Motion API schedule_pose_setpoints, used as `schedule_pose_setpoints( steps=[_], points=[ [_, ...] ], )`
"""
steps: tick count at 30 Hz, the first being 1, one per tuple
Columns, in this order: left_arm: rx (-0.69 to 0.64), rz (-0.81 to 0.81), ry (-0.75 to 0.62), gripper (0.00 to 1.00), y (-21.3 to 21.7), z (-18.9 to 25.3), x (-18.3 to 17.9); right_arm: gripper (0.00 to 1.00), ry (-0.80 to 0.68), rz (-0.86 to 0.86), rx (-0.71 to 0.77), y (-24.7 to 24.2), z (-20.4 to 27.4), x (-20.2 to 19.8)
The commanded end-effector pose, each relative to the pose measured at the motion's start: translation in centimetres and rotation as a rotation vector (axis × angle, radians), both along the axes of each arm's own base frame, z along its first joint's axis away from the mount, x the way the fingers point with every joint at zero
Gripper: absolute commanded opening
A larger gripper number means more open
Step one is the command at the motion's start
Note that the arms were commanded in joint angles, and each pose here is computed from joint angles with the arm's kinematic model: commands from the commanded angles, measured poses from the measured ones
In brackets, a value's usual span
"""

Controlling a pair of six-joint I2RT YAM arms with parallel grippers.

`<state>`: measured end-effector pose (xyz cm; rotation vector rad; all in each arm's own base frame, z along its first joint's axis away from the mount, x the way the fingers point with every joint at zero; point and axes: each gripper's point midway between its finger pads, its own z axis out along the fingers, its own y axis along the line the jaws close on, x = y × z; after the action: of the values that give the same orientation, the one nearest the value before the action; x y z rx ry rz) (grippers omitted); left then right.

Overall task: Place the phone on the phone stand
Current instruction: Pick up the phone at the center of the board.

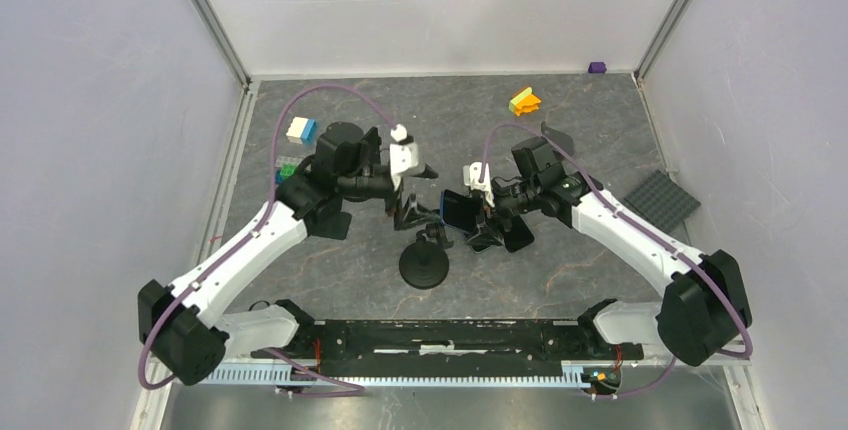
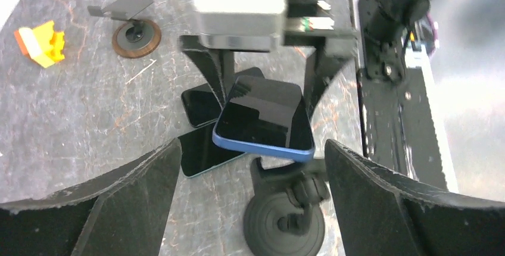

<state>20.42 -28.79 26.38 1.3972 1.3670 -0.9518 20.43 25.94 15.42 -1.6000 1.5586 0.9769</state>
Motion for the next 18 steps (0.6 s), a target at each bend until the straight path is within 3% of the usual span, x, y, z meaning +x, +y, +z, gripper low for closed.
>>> schedule_pose_setpoints(
  steps=[1, 7, 18],
  points=[
    [-0.112, 0.168, 0.234, 0.92, -1.8, 3.2, 2.5, 0.0, -0.184, -0.18, 0.028, 0.0, 5.0, 4.6],
    [-0.216, 0.366, 0.48, 0.84, -2.8, 5.1, 5.9, 0.0, -0.261, -0.3, 0.007, -0.8, 7.0, 6.8],
    [-0.162, 0.423, 0.827, 0.59, -5.7, 1.9, 8.1, 0.0, -0.283, -0.396, -0.015, -1.5, 7.7, 8.5]
  ],
)
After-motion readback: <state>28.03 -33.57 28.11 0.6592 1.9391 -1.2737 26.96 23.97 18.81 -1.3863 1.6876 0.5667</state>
